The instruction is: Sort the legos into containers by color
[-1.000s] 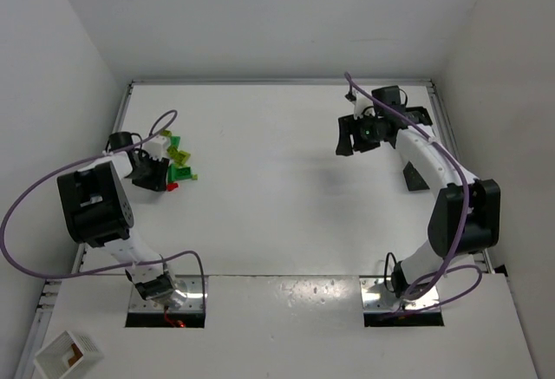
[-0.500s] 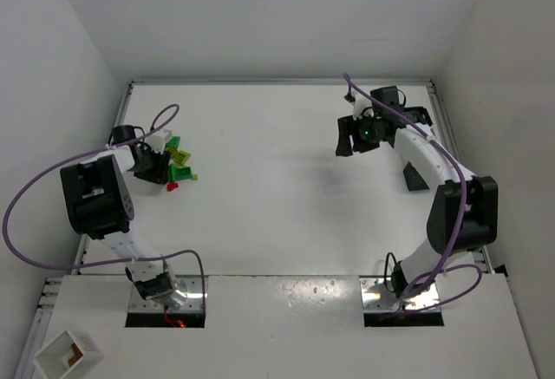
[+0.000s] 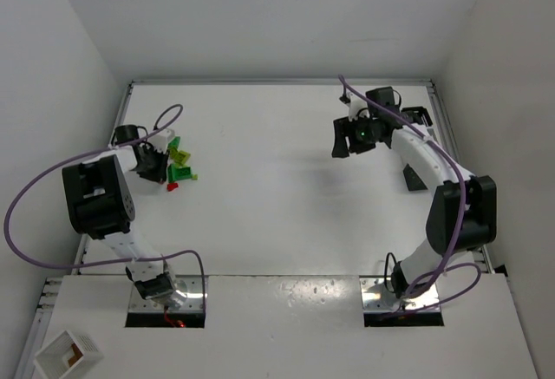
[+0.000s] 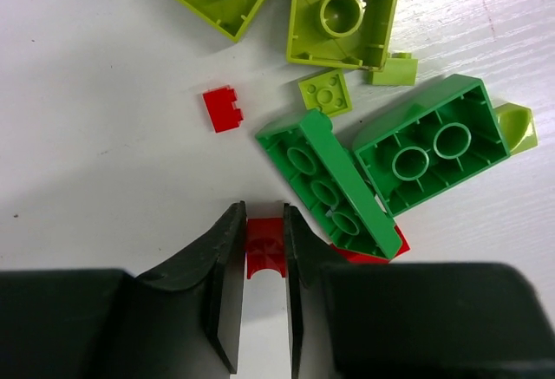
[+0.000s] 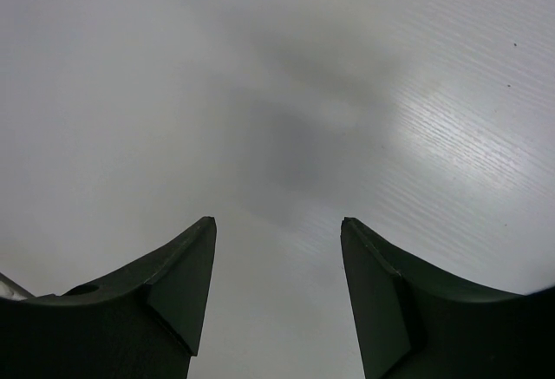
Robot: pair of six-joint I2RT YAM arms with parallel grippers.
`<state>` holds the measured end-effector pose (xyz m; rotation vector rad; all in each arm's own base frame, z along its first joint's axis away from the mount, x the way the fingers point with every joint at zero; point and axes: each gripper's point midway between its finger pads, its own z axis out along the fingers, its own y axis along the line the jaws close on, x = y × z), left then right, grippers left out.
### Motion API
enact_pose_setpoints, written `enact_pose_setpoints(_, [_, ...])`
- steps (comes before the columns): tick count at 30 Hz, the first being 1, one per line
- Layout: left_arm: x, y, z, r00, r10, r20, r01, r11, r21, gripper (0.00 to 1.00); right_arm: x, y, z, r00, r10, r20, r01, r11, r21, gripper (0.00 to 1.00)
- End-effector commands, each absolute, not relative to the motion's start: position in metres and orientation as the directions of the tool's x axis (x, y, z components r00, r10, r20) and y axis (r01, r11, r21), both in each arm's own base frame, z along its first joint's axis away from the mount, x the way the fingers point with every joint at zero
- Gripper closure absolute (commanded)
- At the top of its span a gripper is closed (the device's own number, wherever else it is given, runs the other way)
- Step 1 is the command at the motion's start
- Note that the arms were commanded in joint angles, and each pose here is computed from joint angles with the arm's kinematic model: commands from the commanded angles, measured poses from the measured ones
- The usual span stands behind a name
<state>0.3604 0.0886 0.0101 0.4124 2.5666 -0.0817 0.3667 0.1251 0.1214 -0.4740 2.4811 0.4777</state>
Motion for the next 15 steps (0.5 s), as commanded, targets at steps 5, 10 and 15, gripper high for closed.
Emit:
enact_pose_setpoints(5, [0.343, 0.077, 0.016, -0.825, 0.239, -0.511, 0.318, 0.946, -0.070, 0.90, 0.373, 0.155, 0.161, -0.679, -0.255, -0.689, -0.527, 0.822, 0.216, 0.40])
enact_pose_setpoints(10, [0.352, 0.072, 0.050, -0.792, 0.193, -0.580, 0.320, 0.939, -0.124, 0.94, 0.372, 0.174, 0.174, -0.643, -0.272, -0.716, -0.575, 0.789, 0.217, 0.40])
enact_pose_setpoints(15, [0.359, 0.049, 0.099, -0.716, 0.118, -0.688, 0.369, 0.901, -0.230, 0.98, 0.361, 0.209, 0.193, -0.569, -0.250, -0.784, -0.654, 0.715, 0.246, 0.40])
